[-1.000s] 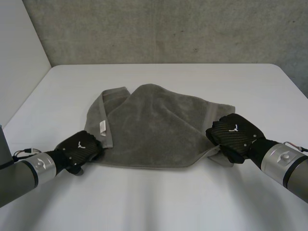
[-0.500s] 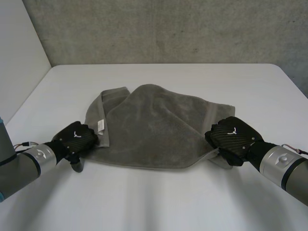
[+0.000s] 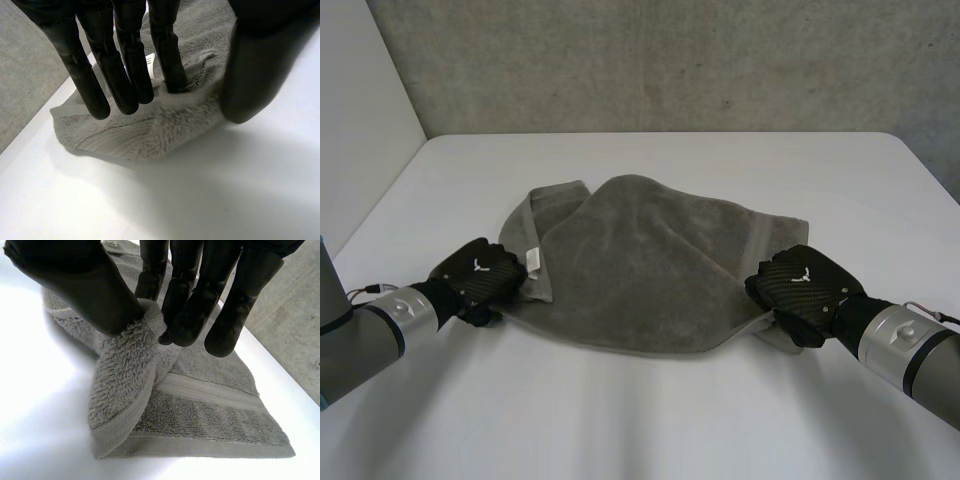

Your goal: Fold the towel.

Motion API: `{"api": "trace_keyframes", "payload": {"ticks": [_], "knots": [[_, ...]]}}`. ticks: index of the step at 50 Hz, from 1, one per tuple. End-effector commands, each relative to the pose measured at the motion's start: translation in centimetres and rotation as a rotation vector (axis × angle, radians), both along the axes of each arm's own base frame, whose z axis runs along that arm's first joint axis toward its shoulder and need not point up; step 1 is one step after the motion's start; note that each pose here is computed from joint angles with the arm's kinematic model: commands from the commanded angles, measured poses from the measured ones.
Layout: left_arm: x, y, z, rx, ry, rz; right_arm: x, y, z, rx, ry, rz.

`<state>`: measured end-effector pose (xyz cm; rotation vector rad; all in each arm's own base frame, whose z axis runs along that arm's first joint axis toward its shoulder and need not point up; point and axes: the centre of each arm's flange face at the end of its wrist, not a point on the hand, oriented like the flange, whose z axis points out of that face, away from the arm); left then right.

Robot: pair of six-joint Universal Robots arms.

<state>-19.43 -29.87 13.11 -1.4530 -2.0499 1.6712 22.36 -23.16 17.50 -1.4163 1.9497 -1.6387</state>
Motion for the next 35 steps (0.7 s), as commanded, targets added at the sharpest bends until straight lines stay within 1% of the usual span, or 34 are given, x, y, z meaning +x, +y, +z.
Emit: {"api": "trace_keyframes", "payload": {"ticks": [1,13,25,30,33,34,35], "knots": [[0.0,0.0,-0.3,0.006,-0.005,-0.002,0.0,0.0,0.0,0.001,0.001,0.001],[-0.1,0.1,-1.8,0.044,-0.010,-0.008,-0.1,-0.1,0.0,0.001,0.001,-0.002],[-0.1,-0.6,-1.2,0.016,-0.005,-0.003,-0.2,-0.3,0.0,0.001,-0.001,-0.013],[-0.2,-0.9,-0.4,-0.012,-0.005,-0.002,-0.4,-0.7,0.5,0.002,-0.009,-0.038],[-0.2,-1.0,0.1,-0.027,-0.006,0.003,-0.7,-1.3,1.4,0.013,-0.023,-0.080],[-0.3,-1.1,1.0,-0.053,-0.006,0.008,-0.9,-1.6,2.4,0.021,-0.040,-0.108],[-0.5,-1.2,2.1,-0.087,-0.006,0.012,-0.9,-1.6,2.4,0.021,-0.040,-0.108]]}}
